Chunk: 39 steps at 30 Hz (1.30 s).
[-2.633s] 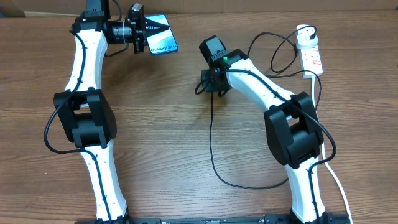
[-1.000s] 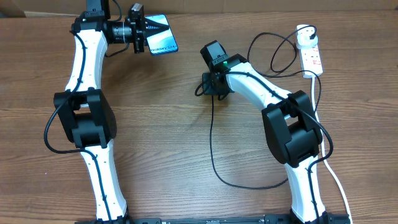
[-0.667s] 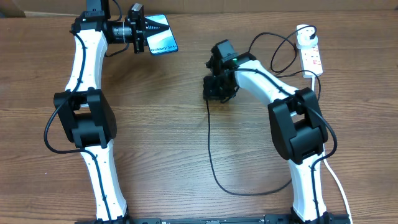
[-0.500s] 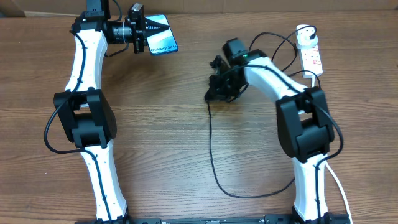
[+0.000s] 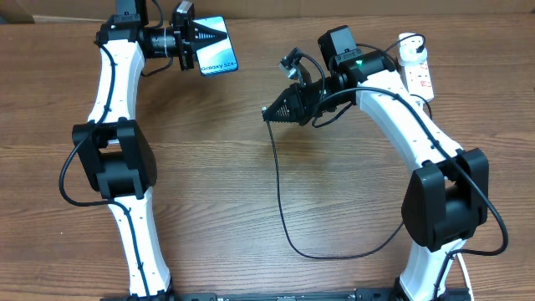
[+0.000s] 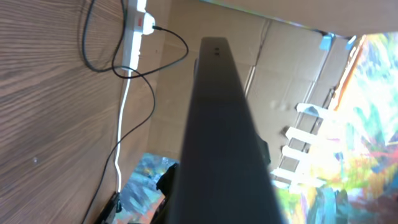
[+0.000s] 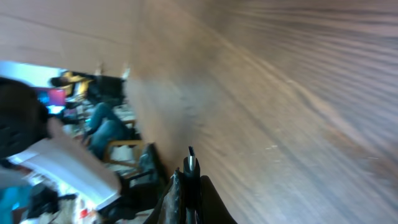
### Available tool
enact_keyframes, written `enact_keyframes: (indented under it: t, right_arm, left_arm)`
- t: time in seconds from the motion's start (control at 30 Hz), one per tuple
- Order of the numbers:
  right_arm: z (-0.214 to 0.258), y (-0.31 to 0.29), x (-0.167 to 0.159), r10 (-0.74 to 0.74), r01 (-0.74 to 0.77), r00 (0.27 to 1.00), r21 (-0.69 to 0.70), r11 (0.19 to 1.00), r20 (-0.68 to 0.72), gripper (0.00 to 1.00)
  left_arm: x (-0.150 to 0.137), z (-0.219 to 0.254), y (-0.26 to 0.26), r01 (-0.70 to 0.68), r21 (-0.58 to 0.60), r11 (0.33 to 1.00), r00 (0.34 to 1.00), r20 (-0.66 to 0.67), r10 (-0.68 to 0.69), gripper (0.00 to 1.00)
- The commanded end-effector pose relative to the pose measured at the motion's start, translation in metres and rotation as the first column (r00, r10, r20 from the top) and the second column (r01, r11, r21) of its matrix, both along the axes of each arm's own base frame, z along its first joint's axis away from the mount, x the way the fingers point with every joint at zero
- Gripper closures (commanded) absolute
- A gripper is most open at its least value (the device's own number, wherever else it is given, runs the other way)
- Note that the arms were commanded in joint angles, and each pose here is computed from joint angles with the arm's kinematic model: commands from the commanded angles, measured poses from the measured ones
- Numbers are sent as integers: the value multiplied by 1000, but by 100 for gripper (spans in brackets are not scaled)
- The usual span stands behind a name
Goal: Plug charger to phone and switch on socket
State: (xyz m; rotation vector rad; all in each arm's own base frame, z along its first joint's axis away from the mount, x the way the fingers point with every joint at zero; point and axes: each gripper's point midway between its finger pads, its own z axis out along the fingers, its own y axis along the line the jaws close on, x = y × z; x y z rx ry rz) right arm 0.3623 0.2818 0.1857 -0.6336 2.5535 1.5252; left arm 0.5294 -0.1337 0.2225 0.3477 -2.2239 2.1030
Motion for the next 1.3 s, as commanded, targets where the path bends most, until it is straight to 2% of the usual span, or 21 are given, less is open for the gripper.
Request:
enact_keyframes:
  t: [0.0,0.2,0.47,0.6,0.77,1.27]
  right_arm:
    - [25,7,-12,52,-51,999,112,992,-3,96]
    - [40,14,-25,95,-83,994,195,977,-50,96]
    - [64,18,-38,151,-111,983,321,941,-101,96]
    - [64,19,-35,141,-100,984,314,944,-110,96]
    - [50,19,-19,57,-25,988,215,976,-142,96]
    - [61,25,-4,36,-6,993,255,967,-114,96]
  left_arm:
    - [-11,37,-5,59,-62,996,991,123,-51,96]
    - [-14,37,-16,81,-57,995,984,166,-71,96]
    - [-26,36,-49,145,-59,988,980,148,-135,96]
    - [-30,36,-60,167,-60,984,977,145,-157,96]
    - [-33,36,-66,179,-59,982,975,145,-169,96]
    - [-31,35,-66,175,-49,983,972,166,-165,96]
